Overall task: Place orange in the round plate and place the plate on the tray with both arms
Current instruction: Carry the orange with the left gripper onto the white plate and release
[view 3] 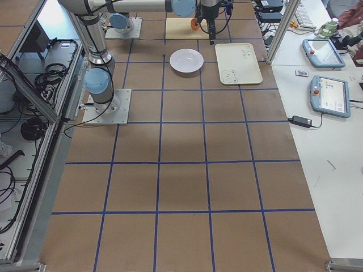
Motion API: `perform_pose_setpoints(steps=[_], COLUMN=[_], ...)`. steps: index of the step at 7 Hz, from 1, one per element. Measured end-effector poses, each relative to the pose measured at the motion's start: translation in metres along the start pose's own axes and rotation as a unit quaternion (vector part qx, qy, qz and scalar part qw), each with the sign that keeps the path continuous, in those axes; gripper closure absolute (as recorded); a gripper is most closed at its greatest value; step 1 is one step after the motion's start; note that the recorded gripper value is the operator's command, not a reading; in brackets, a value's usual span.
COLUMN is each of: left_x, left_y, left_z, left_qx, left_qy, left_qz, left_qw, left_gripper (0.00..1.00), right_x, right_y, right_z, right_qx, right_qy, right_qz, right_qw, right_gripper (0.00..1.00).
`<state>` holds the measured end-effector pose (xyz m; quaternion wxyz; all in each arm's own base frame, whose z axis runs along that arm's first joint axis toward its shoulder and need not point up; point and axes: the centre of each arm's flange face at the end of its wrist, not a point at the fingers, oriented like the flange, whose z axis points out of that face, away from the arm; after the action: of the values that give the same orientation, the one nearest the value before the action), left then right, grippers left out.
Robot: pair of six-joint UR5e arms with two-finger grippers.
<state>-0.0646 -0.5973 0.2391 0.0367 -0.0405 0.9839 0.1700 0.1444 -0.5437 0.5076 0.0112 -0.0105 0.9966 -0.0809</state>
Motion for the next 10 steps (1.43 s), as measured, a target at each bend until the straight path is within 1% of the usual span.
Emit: perform_pose_setpoints(steps=[1,2,3,4,5,6,7,8,9,10], left_x=[0.02,0.057,0.101,0.148,0.194,0.23,0.249,0.256,0.258,0.258], left_y=[0.012,0.028,0.049,0.068,0.083,0.093,0.102,0.108,0.11,0.109], left_z=[-0.013,-0.027,-0.038,-0.04,-0.034,-0.023,-0.004,0.017,0.027,0.025], left_qx=[0.007,0.014,0.014,0.002,-0.009,-0.014,-0.024,-0.035,-0.035,-0.026], left_qy=[0.029,0.062,0.093,0.122,0.144,0.157,0.156,0.15,0.149,0.153], left_qz=[-0.014,-0.038,-0.062,-0.09,-0.124,-0.149,-0.16,-0.163,-0.162,-0.157], left_qw=[0.9995,0.9973,0.9937,0.9884,0.9818,0.9762,0.9744,0.9745,0.9748,0.9752], left_gripper=[1.0,1.0,1.0,1.0,1.0,1.0,0.33,0.0,0.0,0.0], right_x=[0.0,0.0,0.0,0.001,0.002,0.005,0.008,0.008,0.008,0.012], right_y=[0.0,0.0,0.0,0.0,-0.001,-0.001,-0.002,-0.002,-0.003,-0.006], right_z=[0.0,-0.001,-0.001,-0.001,-0.001,-0.001,-0.001,-0.001,0.0,0.001], right_qx=[0.0,0.0,0.001,0.001,0.001,0.002,0.002,0.003,0.003,0.005], right_qy=[0.0,0.0,0.0,0.0,0.0,0.001,0.001,0.001,0.0,0.003], right_qz=[0.0,0.0,0.0,0.001,0.001,0.003,0.004,0.0,-0.001,-0.009], right_qw=[1.0,1.0,1.0,1.0,1.0,1.0,1.0,1.0,1.0,0.9999], right_gripper=[0.0,0.0,0.0,0.0,0.0,0.0,0.0,0.0,0.0,0.0])
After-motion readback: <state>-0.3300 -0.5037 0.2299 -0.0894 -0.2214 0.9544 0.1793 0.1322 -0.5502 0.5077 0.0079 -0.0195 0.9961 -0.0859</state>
